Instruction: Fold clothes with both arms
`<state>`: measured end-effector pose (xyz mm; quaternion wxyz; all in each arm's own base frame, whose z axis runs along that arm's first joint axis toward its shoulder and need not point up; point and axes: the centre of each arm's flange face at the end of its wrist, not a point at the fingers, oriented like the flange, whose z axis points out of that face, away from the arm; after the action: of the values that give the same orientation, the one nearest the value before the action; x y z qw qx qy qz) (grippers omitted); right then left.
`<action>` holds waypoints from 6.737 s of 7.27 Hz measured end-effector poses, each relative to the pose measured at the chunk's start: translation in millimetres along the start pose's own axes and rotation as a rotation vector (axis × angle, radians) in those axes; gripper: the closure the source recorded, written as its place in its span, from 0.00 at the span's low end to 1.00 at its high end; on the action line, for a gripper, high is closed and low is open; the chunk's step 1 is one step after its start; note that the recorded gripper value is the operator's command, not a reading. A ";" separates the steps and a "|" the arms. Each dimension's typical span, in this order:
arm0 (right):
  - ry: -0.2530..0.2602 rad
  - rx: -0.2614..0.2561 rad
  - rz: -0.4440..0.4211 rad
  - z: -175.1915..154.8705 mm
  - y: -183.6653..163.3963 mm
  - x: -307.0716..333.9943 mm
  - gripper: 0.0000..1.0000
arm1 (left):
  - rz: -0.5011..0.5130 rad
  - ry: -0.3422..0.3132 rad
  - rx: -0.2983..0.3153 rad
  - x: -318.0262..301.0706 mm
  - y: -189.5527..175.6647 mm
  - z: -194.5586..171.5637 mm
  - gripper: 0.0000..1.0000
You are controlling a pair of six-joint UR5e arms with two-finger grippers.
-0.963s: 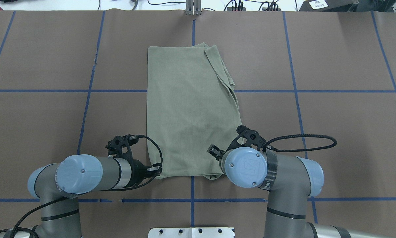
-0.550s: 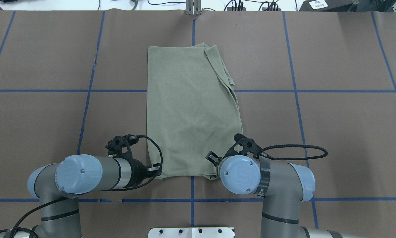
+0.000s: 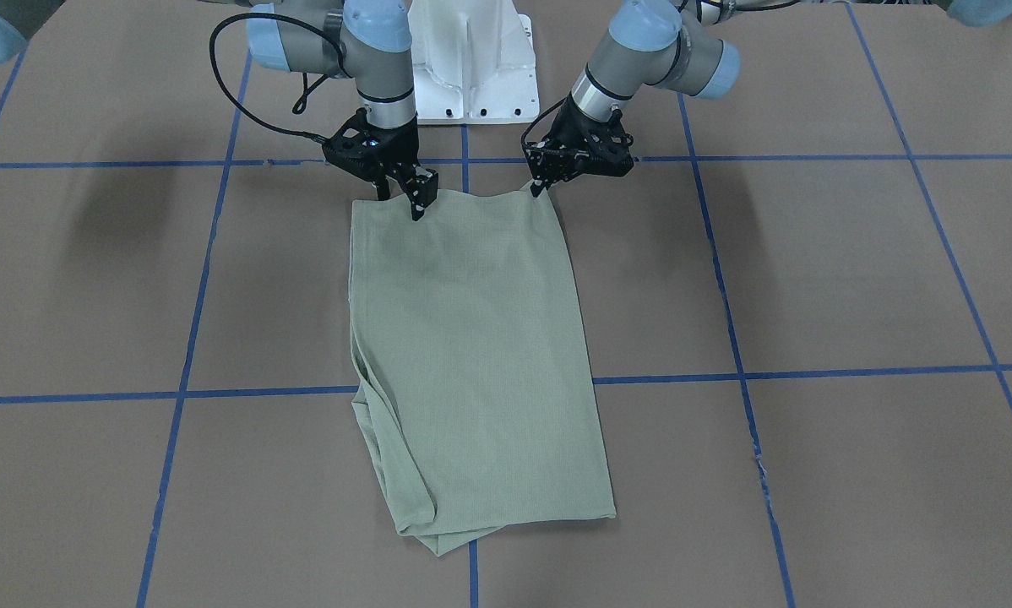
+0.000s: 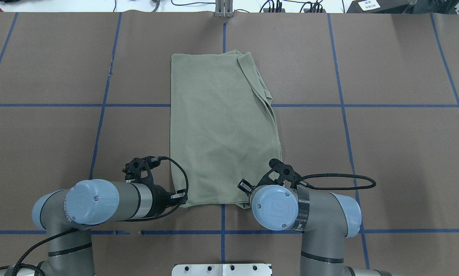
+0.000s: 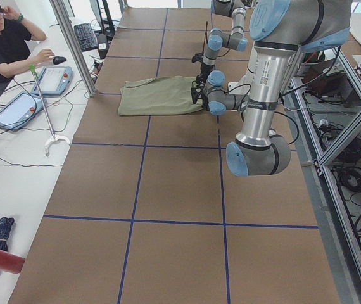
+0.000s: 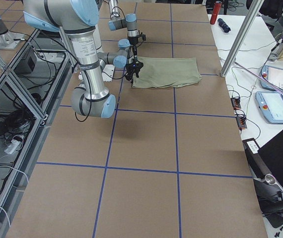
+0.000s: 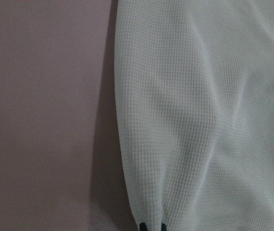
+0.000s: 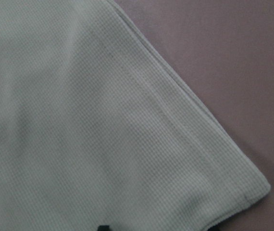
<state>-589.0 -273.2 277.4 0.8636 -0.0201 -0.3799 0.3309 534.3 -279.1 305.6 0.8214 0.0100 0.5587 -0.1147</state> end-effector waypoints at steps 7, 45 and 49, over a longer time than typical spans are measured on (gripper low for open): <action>-0.029 -0.005 0.006 -15.8 -1.7 -10.7 1.00 | 0.001 0.001 0.000 0.9 0.1 0.4 1.00; 0.218 0.115 -0.831 41.0 -255.4 -182.0 0.00 | 0.464 -0.176 0.081 18.4 -316.5 -51.0 0.00; 0.282 0.133 -0.932 45.6 -348.2 -141.4 0.00 | 0.455 -0.174 0.082 18.9 -315.6 -50.7 0.00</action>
<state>-495.4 -637.8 318.5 0.9622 0.1625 -0.2060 -0.0731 431.5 -582.4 304.4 0.8700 0.1589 0.4641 0.0502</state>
